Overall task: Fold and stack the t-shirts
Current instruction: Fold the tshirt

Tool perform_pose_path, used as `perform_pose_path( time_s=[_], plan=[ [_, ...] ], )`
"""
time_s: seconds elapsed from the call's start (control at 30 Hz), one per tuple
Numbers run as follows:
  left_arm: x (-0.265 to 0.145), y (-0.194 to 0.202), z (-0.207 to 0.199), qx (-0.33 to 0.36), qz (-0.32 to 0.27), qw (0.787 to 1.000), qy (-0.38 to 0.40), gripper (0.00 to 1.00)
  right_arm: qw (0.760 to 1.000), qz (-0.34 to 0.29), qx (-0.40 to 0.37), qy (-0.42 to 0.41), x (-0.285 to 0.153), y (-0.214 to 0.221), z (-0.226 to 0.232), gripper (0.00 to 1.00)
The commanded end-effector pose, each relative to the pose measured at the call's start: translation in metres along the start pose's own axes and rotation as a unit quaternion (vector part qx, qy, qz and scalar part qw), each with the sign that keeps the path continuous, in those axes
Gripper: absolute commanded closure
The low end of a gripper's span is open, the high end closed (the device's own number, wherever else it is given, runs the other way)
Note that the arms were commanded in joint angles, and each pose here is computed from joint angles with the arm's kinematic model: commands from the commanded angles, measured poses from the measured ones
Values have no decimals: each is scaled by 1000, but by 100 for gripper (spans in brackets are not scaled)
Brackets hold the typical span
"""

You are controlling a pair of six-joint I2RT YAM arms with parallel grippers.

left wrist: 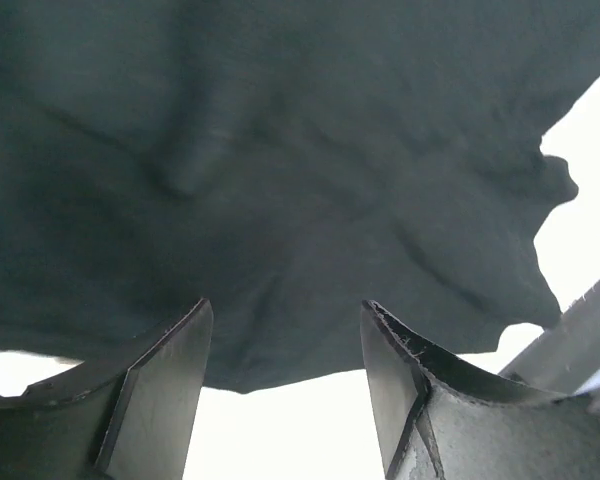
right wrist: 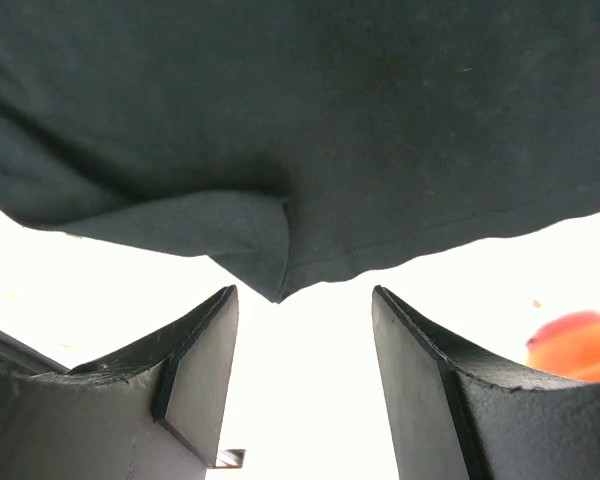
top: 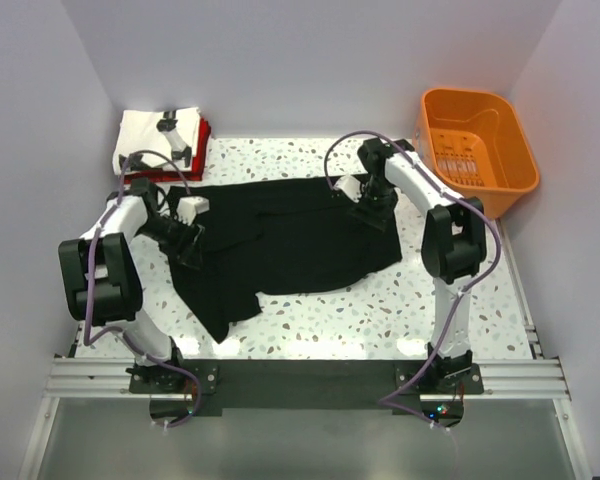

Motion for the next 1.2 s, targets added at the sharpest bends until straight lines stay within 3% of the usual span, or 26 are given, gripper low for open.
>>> perform_pose_path(
  time_s=[0.0, 0.3, 0.5, 0.53, 0.6, 0.63, 0.7, 0.8, 1.0, 1.07, 1.17],
  plan=[
    [1, 4, -12, 45, 2, 999, 9, 34, 1000, 0, 17, -24, 10, -3, -2, 41],
    [13, 17, -6, 27, 34, 999, -21, 31, 998, 16, 13, -55, 42, -10, -6, 39],
    [17, 14, 1, 18, 34, 999, -33, 31, 995, 24, -7, -95, 40, -2, 3, 48],
    [17, 13, 2, 19, 35, 999, -35, 32, 995, 23, -16, -99, 37, 0, 6, 51],
    [20, 14, 6, 11, 40, 998, -39, 36, 993, 32, -20, -108, 37, 5, 9, 75],
    [20, 14, 9, 9, 45, 998, -48, 38, 993, 33, -29, -107, 33, 8, 11, 91],
    [22, 16, 15, 0, 52, 997, -60, 49, 993, 43, -34, -108, 28, 17, 13, 100],
    [24, 18, 30, -14, 68, 993, -91, 68, 994, 47, -44, -89, 14, 35, 15, 100],
    [24, 13, 63, -39, 76, 986, -141, 86, 993, 81, -83, -34, 13, 75, 26, 100],
    [25, 12, 71, -48, 80, 985, -145, 88, 992, 81, -90, -18, 18, 81, 27, 100],
    [10, -1, 58, -16, 42, 996, -81, 71, 993, 78, -90, 0, 23, 88, 29, 100]
  ],
)
Point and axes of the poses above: each gripper's point midway between its finger pads, its own x axis out along the fingers, its own z axis along the line the jaws close on, y = z × x, the point moved 9 cm from there along -x, back along the fingers, and after that the axes turned 6 degrees about x, right-handed, at the moved point
